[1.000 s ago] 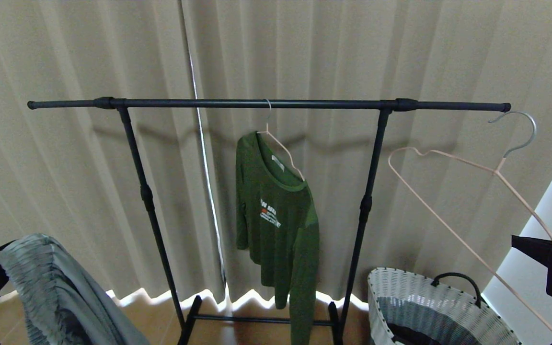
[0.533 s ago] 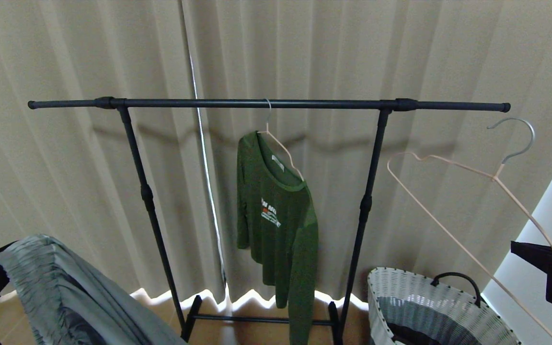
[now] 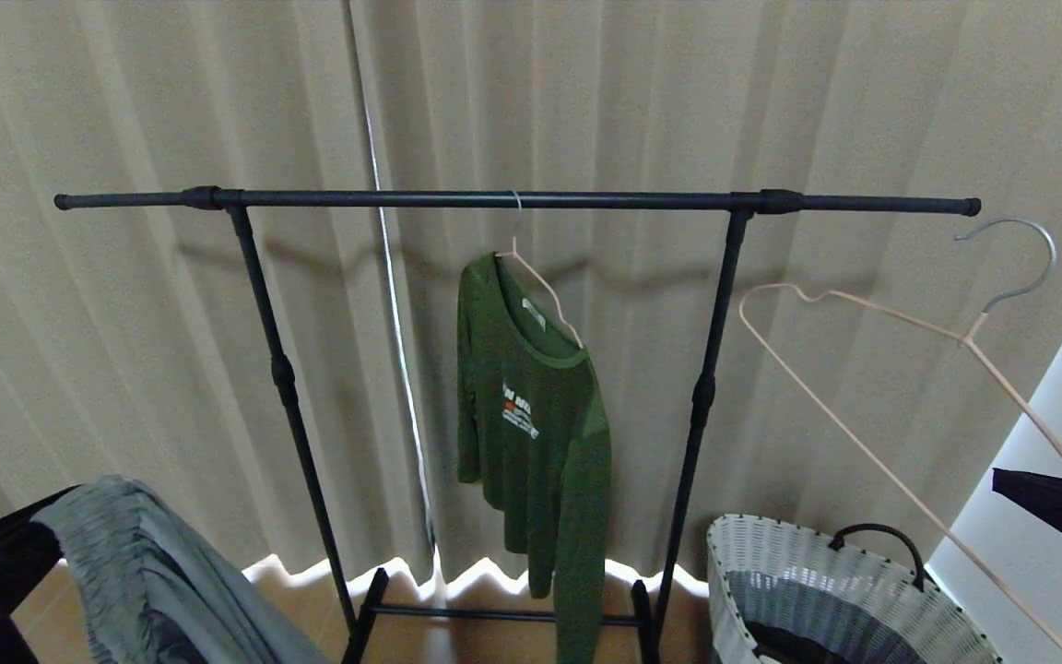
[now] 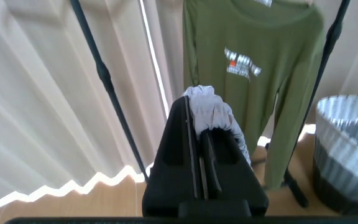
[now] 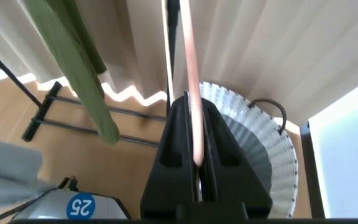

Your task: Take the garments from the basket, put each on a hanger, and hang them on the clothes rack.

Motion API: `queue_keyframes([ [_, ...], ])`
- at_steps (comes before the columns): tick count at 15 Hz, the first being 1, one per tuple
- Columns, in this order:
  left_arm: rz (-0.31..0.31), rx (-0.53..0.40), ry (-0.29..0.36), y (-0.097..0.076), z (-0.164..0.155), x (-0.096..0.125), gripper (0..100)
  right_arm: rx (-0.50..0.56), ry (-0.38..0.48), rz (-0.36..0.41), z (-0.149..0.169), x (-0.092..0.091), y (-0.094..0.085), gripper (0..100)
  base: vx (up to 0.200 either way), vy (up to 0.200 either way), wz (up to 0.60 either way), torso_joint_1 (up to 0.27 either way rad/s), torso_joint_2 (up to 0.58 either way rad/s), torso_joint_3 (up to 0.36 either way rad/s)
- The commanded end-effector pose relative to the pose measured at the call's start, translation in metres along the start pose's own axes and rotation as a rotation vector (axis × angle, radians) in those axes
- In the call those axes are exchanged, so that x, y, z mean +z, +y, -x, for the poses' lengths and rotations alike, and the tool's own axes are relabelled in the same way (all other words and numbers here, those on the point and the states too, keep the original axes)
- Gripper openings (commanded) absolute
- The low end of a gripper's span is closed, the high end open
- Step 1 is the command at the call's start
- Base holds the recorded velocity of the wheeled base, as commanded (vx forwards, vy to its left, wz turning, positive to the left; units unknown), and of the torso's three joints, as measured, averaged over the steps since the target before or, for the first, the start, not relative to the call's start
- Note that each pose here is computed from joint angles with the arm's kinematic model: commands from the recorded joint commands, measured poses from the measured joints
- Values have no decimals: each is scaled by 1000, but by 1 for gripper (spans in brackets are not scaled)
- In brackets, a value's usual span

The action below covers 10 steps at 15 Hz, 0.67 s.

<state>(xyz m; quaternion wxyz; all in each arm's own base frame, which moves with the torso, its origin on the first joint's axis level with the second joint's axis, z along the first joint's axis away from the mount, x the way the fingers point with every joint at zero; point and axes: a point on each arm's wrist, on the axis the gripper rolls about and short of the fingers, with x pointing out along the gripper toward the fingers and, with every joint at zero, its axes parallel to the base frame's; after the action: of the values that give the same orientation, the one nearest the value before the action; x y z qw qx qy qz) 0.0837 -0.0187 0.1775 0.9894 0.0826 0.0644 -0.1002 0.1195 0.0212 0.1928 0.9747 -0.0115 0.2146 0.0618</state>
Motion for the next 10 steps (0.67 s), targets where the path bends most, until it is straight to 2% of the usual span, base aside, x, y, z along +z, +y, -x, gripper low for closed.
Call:
queue_keyframes([
  [1,-5,-15,47,-1,-17,5,0,68,-18,10,6,-2,3,0,0,0,0,0,0,0],
  [4,-18,-56,79,-7,-34,13,0,216,-7,28,5,-3,11,0,0,0,0,0,0,0],
  [7,-24,13,97,-7,-55,27,0,308,44,57,-8,1,22,0,0,0,0,0,0,0],
  [8,-27,50,111,-10,-68,35,0,344,70,69,-21,5,31,0,0,0,0,0,0,0],
  [10,-31,57,111,-15,-79,43,0,377,48,85,-32,9,39,0,0,0,0,0,0,0],
])
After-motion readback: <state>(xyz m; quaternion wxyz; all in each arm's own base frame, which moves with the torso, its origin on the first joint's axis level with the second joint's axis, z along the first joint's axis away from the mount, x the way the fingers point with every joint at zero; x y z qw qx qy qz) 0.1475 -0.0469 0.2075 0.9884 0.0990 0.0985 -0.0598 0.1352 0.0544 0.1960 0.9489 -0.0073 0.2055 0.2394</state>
